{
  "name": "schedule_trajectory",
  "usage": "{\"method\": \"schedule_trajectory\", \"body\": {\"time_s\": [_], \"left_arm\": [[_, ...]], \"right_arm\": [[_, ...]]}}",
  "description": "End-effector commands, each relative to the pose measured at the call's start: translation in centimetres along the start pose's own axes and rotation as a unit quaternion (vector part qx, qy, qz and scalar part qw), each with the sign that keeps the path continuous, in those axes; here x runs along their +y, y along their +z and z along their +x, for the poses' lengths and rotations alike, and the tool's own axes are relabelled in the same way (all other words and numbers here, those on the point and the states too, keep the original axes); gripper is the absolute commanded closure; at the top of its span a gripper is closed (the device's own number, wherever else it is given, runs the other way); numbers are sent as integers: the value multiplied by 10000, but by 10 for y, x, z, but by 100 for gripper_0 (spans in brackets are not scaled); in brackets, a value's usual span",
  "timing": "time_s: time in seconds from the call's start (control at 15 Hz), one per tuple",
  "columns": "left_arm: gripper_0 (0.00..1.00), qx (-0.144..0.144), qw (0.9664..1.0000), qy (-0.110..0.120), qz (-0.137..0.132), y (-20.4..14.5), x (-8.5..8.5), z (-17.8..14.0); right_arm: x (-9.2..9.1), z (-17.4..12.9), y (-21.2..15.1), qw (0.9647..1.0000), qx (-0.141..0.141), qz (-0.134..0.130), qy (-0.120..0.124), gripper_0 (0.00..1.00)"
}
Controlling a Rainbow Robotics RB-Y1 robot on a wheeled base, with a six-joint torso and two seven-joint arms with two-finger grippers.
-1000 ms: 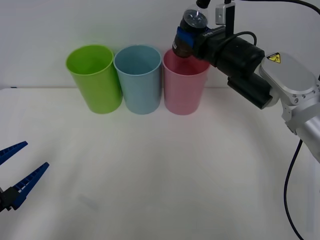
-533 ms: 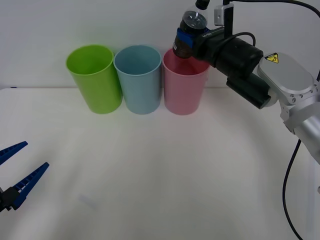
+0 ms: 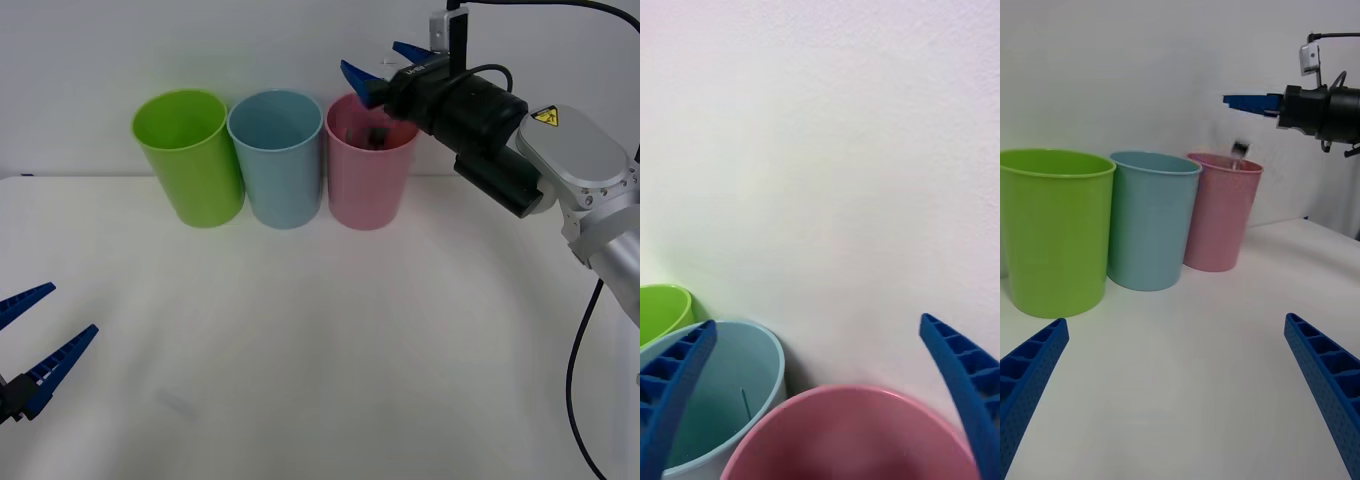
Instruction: Grasp the object on the table and drop it into the matching bin: aluminum can to the light blue bin, PET bottle to the pink bin.
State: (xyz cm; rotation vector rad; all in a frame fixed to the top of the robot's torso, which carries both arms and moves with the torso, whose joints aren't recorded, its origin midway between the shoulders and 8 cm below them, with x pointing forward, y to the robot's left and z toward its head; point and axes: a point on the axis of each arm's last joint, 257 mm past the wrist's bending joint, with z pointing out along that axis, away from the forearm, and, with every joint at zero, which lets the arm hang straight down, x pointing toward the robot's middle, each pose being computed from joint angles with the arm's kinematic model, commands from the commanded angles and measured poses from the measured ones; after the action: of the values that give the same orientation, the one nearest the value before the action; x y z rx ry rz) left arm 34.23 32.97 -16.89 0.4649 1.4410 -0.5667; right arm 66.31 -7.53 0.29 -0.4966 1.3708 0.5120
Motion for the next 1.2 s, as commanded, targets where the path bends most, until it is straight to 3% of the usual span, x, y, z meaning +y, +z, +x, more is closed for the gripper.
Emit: {"method": "schedule_trajectory", "body": {"time_s": [0.07,0.53,1.2], "left_arm": [[0,0,10000,0,0,0,0,0],[0,0,10000,0,0,0,0,0],[0,0,10000,0,0,0,0,0]], "right_arm": [[-3,1,-2,10000,13,18,-17,0],[-4,1,-19,10000,-8,-32,-24,0],[14,11,-114,9991,147,-376,-116,0]]}}
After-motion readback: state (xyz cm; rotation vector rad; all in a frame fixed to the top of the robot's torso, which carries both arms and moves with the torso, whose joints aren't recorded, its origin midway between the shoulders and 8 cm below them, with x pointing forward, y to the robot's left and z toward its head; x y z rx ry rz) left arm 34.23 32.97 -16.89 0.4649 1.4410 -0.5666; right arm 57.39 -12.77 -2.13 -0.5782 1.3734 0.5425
